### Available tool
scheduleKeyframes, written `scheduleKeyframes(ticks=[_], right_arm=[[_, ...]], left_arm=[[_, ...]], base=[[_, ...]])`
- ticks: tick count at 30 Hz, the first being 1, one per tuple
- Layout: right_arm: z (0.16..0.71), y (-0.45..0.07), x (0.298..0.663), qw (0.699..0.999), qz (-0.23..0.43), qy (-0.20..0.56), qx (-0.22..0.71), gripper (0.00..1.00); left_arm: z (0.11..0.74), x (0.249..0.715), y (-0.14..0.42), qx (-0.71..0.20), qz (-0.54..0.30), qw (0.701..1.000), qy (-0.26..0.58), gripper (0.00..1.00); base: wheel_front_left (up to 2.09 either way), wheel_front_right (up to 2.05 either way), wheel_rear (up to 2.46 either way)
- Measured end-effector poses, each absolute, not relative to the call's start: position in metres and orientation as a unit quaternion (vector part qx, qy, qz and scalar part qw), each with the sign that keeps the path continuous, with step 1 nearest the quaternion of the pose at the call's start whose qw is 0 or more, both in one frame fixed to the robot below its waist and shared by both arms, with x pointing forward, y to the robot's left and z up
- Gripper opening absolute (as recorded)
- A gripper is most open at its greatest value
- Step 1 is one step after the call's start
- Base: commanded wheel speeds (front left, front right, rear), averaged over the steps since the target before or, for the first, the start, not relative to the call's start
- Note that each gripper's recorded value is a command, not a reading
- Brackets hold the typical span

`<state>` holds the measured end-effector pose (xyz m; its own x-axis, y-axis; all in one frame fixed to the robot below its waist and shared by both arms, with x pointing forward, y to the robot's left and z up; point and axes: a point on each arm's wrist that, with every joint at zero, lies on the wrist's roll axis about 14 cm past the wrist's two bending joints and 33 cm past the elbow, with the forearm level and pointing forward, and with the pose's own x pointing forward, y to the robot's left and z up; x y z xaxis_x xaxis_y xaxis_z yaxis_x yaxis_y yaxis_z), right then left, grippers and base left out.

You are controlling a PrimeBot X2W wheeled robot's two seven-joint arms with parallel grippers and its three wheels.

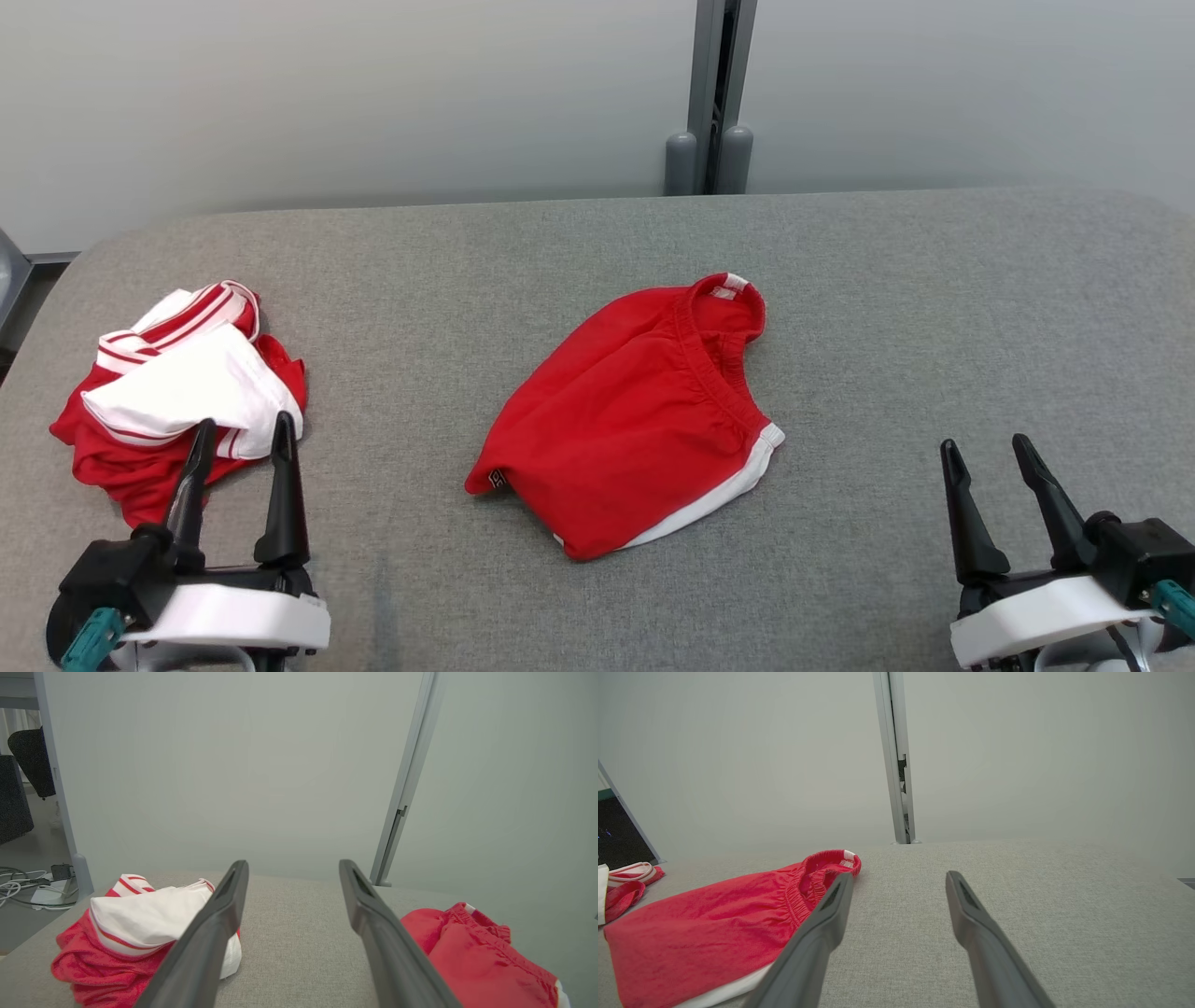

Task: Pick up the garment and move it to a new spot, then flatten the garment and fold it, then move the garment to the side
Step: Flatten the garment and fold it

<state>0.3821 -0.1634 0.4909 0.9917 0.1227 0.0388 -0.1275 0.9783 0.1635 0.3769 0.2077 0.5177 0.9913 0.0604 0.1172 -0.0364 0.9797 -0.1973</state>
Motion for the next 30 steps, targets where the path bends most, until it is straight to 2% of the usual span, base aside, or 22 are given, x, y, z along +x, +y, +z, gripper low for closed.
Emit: scheduleKeyframes(ticks=[16,30], right_arm=[[0.482,-0.158,0.38,0.994,0.078,0.003,0.074,1.0],[0.482,-0.1,0.424,0.979,0.201,0.026,0.017,1.0]], left_arm=[[0.493,0.35,0.216,-0.1,0.053,0.993,-0.028,1.0],[0.498,0.352,0.209,-0.117,0.046,0.991,-0.035,1.0]], base=[[0.0,0.0,0.0],[0.0,0.0,0.0]])
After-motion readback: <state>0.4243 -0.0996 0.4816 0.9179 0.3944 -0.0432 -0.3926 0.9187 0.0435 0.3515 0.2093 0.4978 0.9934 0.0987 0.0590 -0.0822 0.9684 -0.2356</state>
